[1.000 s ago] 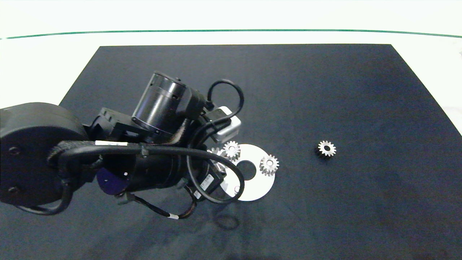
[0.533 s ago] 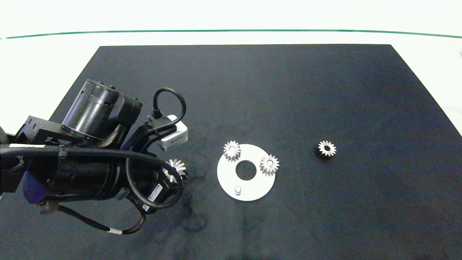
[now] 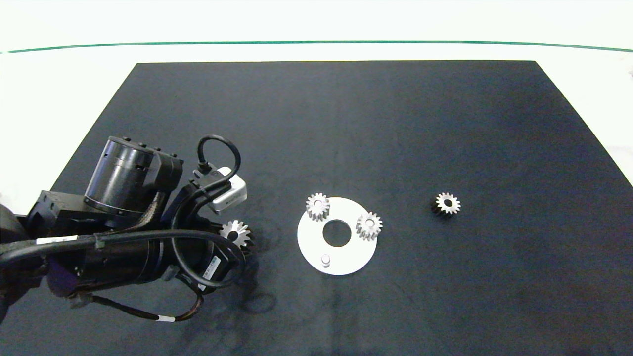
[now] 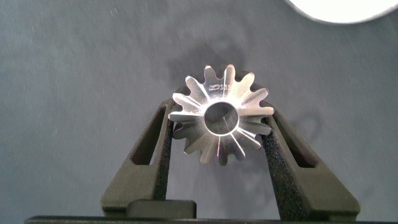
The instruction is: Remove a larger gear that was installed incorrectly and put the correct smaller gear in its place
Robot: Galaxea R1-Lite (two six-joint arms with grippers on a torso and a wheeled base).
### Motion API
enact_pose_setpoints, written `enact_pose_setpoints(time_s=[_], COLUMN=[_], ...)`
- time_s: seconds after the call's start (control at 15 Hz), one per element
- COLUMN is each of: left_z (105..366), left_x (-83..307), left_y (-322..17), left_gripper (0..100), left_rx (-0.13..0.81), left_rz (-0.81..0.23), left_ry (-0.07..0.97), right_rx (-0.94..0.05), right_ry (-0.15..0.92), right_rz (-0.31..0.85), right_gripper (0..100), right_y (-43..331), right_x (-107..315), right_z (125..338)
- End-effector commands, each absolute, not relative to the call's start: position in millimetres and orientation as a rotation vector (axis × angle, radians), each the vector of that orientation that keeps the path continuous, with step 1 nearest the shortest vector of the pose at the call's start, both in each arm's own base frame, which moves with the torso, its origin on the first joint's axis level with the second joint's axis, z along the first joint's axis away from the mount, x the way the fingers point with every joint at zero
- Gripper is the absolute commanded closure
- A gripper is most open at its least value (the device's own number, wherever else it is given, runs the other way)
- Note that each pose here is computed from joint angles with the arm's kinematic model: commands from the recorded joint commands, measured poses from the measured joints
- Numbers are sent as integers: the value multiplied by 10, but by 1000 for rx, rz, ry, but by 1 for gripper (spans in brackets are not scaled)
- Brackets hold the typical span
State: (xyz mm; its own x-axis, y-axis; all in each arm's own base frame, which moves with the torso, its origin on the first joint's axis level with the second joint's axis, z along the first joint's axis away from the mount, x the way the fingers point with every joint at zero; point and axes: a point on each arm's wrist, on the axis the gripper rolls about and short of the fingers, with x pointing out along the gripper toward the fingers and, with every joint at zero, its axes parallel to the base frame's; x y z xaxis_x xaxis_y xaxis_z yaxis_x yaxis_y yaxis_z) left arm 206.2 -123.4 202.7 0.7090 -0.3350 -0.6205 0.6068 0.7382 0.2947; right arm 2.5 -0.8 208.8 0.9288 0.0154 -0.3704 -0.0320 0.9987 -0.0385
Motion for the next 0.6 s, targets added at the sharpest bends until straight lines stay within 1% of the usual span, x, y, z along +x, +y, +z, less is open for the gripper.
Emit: enact_pose_setpoints(time_s=[0.07,0.47,0.6], left_z=[1839,1691,1682], left_x=[2134,2175,2178], left_y=[-1262,-1277,-1279], left_gripper=[72,72,72], left_rx=[521,534,530], left_rz=[-545,-548,-546], left_ry=[616,663,649], right_rx=[-47,-47,-47], right_ry=[381,384,384], right_rz=[15,14,14], right_gripper=[0,0,0], right_y=[-11,-11,-10], right_x=[24,30,32], right_z=[2085,2085,2089])
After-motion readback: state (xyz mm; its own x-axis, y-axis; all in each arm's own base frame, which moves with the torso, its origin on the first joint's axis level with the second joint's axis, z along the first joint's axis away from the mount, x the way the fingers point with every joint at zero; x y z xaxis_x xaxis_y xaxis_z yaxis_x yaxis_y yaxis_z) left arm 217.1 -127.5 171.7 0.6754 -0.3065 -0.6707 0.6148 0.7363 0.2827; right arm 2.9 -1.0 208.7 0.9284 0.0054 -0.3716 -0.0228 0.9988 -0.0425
